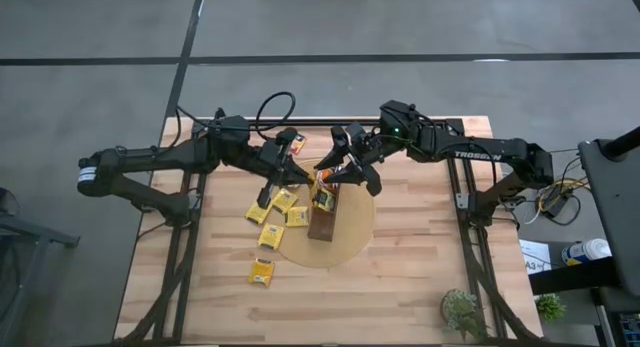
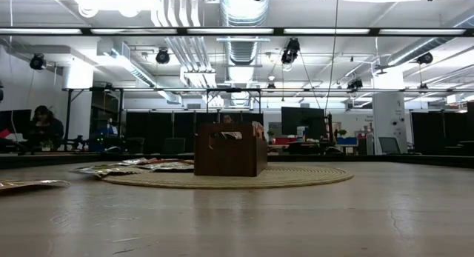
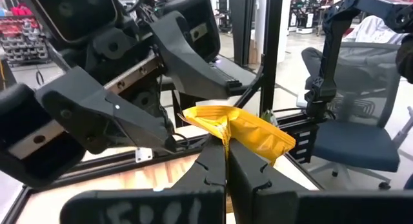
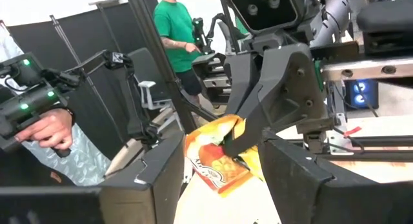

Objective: Pick & Place Tea
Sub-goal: Put the orange tea bag into the bottom section of the wooden organizer

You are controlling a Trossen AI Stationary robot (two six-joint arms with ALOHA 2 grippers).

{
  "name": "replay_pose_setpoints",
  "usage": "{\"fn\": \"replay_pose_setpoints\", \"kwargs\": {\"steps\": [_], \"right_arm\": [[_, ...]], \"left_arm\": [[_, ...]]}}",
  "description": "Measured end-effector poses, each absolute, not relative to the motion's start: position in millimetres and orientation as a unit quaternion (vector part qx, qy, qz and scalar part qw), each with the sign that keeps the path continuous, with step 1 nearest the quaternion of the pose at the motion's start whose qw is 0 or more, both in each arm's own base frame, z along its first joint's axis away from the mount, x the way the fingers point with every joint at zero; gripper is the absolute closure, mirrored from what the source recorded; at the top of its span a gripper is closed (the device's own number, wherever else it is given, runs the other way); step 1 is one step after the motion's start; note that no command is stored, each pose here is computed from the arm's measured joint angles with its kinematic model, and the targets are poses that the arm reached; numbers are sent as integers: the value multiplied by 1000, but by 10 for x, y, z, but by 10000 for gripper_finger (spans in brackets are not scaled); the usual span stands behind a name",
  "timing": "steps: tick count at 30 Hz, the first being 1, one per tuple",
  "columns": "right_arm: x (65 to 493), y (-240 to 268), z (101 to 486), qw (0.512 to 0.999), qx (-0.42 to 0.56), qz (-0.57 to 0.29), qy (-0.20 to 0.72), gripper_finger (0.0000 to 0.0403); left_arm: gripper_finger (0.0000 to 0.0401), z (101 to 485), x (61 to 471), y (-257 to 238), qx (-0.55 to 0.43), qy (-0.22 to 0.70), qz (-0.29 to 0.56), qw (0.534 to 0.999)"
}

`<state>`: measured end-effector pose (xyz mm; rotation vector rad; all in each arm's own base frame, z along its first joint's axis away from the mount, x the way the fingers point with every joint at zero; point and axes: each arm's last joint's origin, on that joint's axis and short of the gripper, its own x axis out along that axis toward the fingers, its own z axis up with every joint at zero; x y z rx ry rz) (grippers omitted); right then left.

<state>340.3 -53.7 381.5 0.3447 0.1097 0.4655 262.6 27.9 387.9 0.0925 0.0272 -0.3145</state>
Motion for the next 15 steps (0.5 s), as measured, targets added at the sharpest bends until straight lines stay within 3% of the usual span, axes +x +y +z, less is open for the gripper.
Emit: {"fn": "replay_pose_setpoints", "kwargs": {"steps": [15], "right_arm": [[3403,-537,3817,959,158,230,49,220]], "left_arm": [[401,3884,2664,285,38,2,-159,987]]}}
